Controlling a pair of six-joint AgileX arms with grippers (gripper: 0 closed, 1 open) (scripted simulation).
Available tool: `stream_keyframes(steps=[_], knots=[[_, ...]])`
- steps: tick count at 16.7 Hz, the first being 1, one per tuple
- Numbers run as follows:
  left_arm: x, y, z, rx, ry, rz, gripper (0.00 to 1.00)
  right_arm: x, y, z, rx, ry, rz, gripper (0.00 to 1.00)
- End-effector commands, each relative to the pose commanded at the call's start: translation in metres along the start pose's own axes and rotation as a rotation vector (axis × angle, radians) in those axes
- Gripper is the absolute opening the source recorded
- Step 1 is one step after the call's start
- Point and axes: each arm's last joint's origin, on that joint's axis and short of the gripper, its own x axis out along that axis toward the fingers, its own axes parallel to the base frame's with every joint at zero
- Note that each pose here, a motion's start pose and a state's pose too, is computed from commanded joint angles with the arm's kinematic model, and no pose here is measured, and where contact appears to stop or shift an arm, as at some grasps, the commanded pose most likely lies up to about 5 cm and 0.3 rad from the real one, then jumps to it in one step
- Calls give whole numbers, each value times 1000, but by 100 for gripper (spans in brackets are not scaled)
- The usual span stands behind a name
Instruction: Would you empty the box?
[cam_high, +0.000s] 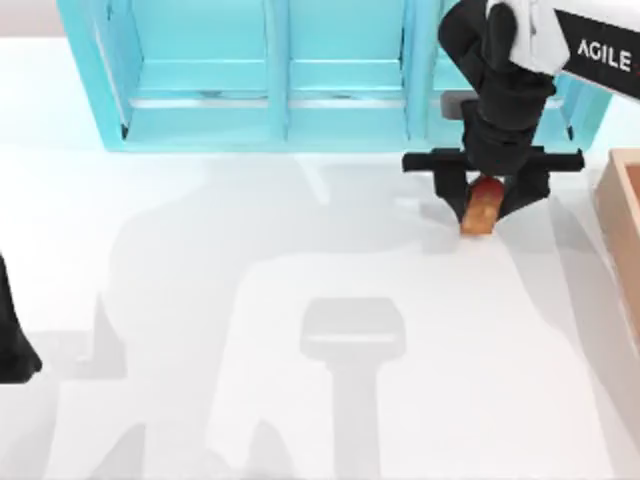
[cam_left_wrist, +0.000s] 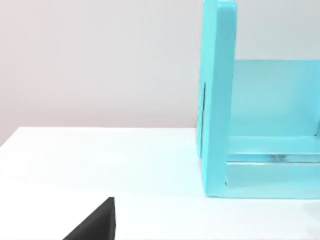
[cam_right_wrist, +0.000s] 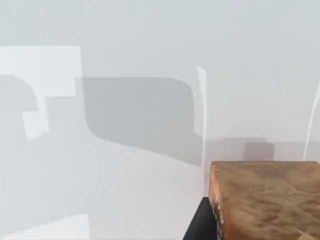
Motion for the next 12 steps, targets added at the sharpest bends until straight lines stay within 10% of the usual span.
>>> stream_keyframes(steps=[4, 12], knots=[[0, 0, 0, 0, 0, 0, 100, 3, 0, 0, 0, 0, 0, 0], [0, 0, 0, 0, 0, 0, 100, 3, 0, 0, 0, 0, 0, 60]])
